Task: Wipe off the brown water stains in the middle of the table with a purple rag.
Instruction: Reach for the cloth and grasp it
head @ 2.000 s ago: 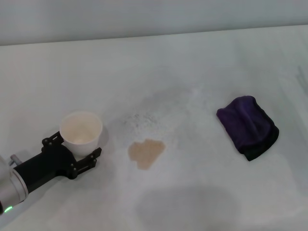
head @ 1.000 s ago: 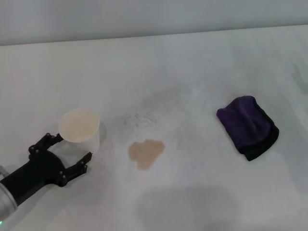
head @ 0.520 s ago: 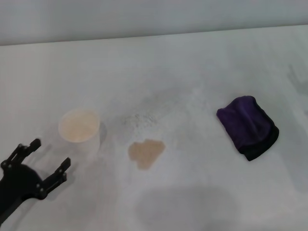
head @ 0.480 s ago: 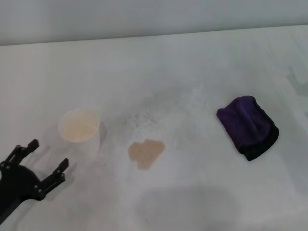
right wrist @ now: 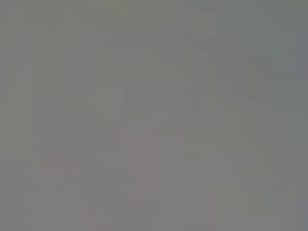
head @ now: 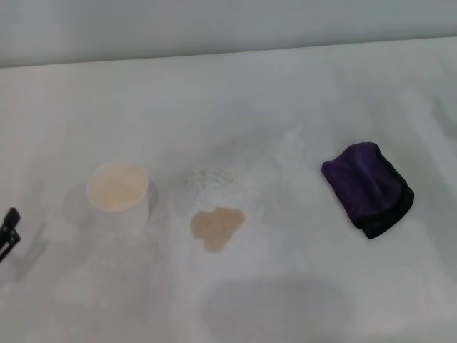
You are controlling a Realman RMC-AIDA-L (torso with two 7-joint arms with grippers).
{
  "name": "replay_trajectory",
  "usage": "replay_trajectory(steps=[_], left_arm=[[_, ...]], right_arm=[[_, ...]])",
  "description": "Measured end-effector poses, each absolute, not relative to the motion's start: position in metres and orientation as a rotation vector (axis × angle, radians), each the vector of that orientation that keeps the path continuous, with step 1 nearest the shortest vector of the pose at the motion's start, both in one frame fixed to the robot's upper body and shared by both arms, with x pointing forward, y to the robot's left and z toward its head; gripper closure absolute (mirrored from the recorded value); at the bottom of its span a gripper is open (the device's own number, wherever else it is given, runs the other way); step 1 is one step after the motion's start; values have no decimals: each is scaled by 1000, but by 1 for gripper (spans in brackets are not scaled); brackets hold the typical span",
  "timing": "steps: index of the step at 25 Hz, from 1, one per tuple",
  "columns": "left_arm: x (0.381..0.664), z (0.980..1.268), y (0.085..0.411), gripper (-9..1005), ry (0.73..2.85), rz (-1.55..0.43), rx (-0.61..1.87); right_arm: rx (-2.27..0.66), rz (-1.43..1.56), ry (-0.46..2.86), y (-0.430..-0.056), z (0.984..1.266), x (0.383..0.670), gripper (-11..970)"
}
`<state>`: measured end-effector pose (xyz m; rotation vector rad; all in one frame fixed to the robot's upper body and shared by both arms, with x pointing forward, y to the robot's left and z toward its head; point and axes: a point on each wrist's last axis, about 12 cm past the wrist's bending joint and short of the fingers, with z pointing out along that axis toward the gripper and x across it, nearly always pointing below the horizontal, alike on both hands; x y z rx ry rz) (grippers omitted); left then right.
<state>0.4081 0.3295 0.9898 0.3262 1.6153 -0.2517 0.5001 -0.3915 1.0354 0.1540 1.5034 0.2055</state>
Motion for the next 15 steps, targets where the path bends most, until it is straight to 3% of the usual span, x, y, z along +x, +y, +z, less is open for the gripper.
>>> replay_trajectory(steps=[8, 15], left_arm=[[420, 995, 337, 118, 1596, -199, 255], [431, 1002, 341, 119, 1552, -173, 218]], right_arm=[[248, 503, 1710, -422, 1068, 529, 189], [68, 682, 2011, -422, 1118, 562, 196]])
